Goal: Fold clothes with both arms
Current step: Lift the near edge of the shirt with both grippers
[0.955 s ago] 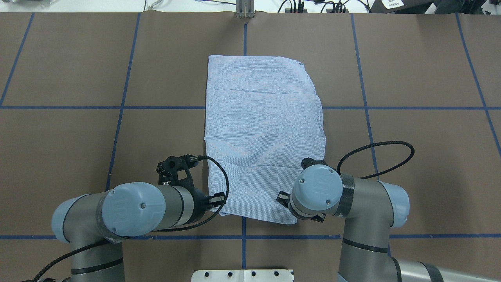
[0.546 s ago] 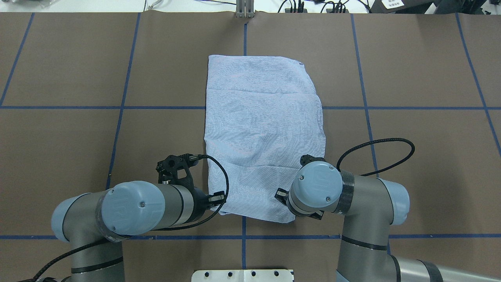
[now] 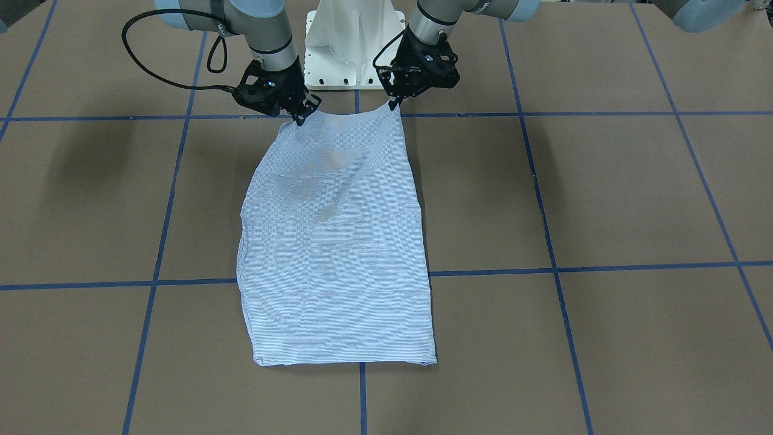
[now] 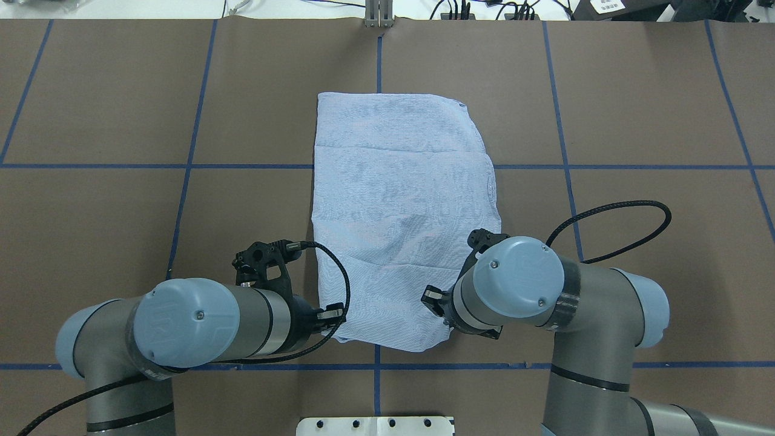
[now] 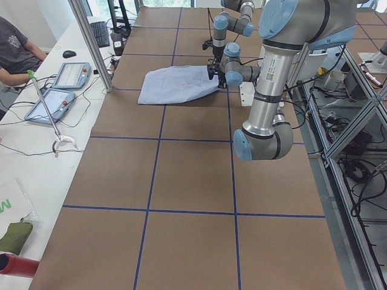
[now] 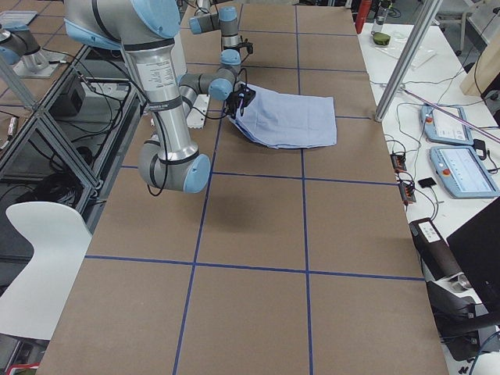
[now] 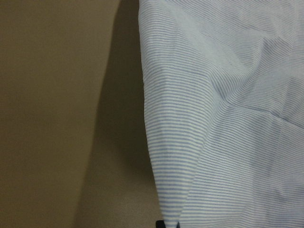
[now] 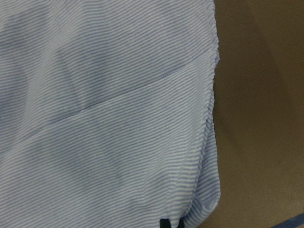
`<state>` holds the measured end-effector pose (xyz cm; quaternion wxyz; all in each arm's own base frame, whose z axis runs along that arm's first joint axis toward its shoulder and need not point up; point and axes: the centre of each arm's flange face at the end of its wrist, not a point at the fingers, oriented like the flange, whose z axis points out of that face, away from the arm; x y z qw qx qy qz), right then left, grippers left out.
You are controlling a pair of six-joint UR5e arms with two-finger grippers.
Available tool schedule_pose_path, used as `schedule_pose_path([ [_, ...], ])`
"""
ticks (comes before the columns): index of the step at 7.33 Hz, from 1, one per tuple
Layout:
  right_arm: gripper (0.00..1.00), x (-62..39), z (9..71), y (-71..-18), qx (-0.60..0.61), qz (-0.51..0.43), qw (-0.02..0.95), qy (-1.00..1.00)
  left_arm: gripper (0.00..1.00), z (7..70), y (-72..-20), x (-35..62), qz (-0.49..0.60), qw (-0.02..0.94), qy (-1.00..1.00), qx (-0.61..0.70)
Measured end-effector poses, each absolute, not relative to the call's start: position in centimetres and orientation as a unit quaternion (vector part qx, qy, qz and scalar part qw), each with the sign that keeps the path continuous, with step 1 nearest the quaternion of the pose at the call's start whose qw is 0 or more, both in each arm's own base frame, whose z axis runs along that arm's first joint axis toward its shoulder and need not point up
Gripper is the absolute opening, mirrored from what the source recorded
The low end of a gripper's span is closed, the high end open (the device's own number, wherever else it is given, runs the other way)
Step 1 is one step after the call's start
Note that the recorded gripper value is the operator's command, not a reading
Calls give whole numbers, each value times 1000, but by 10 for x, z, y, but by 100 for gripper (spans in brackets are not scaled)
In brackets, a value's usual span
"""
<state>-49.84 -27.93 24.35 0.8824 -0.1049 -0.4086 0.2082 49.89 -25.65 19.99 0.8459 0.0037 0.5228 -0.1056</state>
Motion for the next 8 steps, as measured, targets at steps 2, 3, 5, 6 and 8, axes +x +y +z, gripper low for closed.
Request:
schedule_pose_path([
  [2,0,-462,224,-261,-134,184,871,-435,0,183,-239,477,-95,853,513,-11],
  [3,0,-446,217,-251,-148,172,866,-445,0,177,-228,468,-88,860,503,-19],
  [5,0,-424,204,-232,-193,140,856,-458,0,169,-205,455,-70,870,486,-39],
  [6,0,-420,200,-225,-216,124,853,-460,0,163,-193,447,-58,873,481,-53],
  [8,0,-412,193,-217,-247,103,845,-462,0,151,-172,427,-37,872,483,-71],
])
